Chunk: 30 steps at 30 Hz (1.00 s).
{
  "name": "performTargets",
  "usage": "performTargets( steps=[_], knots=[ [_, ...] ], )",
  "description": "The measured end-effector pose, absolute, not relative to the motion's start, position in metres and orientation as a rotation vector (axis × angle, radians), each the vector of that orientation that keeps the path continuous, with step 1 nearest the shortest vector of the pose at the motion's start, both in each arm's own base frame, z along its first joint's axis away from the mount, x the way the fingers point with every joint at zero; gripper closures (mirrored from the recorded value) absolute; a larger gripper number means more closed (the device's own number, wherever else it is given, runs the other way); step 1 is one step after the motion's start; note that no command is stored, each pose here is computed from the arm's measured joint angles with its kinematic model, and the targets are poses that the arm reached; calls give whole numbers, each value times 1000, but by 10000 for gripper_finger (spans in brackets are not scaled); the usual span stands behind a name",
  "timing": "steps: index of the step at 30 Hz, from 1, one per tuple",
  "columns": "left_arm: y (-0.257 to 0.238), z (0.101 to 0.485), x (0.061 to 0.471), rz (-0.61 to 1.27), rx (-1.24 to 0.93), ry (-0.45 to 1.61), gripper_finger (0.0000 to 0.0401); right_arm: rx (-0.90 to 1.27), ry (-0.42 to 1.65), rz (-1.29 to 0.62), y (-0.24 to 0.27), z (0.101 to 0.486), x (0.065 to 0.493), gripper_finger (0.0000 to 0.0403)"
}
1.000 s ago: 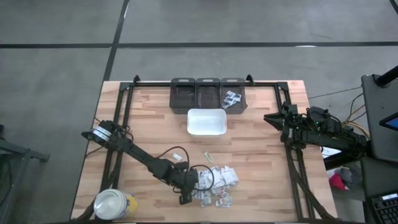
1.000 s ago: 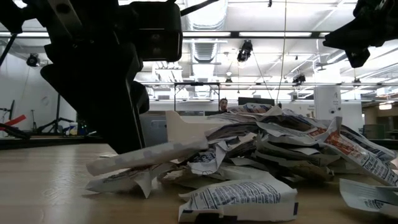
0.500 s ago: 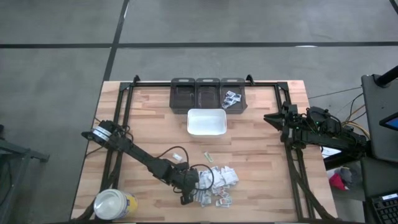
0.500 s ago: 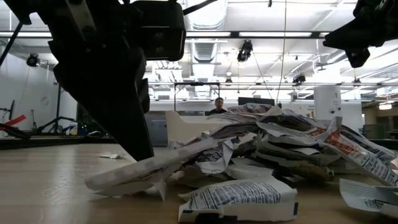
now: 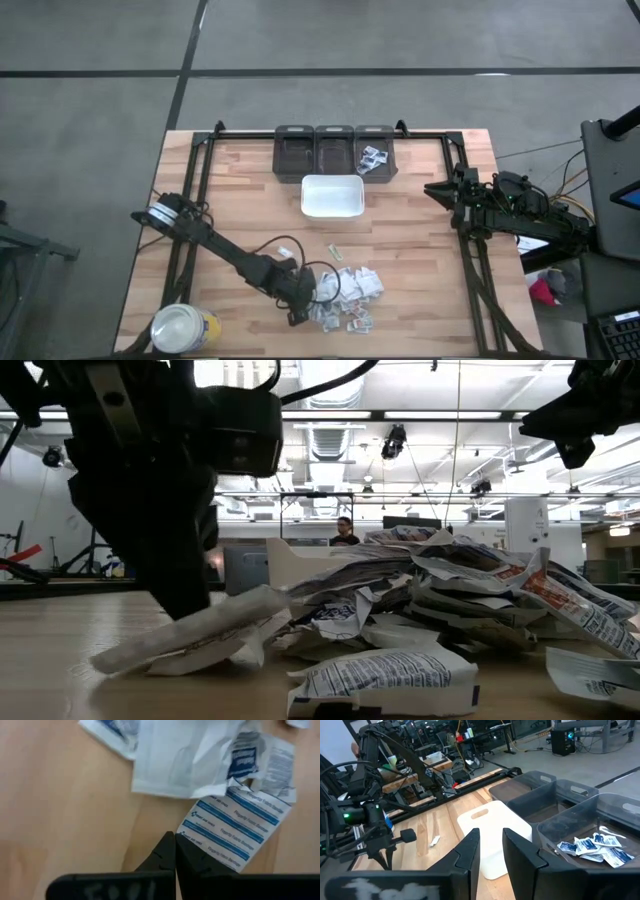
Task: Pick & Place First Aid Supplies
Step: Put the white fingertip band aid into the left black bin
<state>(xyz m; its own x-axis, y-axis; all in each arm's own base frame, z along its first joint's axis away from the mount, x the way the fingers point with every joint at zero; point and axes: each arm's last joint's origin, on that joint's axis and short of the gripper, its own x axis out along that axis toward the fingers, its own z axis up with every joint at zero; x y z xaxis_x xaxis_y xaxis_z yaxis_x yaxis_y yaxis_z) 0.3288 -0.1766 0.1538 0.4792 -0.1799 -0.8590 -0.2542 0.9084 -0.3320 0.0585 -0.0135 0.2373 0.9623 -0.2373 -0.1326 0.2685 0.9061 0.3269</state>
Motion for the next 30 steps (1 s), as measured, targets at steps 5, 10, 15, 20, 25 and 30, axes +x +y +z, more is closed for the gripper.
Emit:
performTargets(
  steps=[5, 10, 15, 20, 25, 30],
  knots=[
    [-171, 156, 320, 124, -438, 1146, 401, 348, 91, -261, -14, 237, 59, 328],
    [-170, 156, 319, 135, -438, 1154, 401, 347, 91, -261, -14, 237, 59, 335],
    [-169, 162, 319, 152, -435, 1129, 401, 348, 91, -261, -14, 237, 59, 330],
    [-167, 173, 317, 169, -420, 1079, 401, 348, 91, -261, -14, 237, 59, 322],
    [-165, 171, 316, 180, -410, 1095, 401, 348, 91, -261, -14, 237, 59, 319],
    [-164, 171, 316, 176, -387, 1095, 401, 347, 91, -261, -14, 237, 59, 326]
  ],
)
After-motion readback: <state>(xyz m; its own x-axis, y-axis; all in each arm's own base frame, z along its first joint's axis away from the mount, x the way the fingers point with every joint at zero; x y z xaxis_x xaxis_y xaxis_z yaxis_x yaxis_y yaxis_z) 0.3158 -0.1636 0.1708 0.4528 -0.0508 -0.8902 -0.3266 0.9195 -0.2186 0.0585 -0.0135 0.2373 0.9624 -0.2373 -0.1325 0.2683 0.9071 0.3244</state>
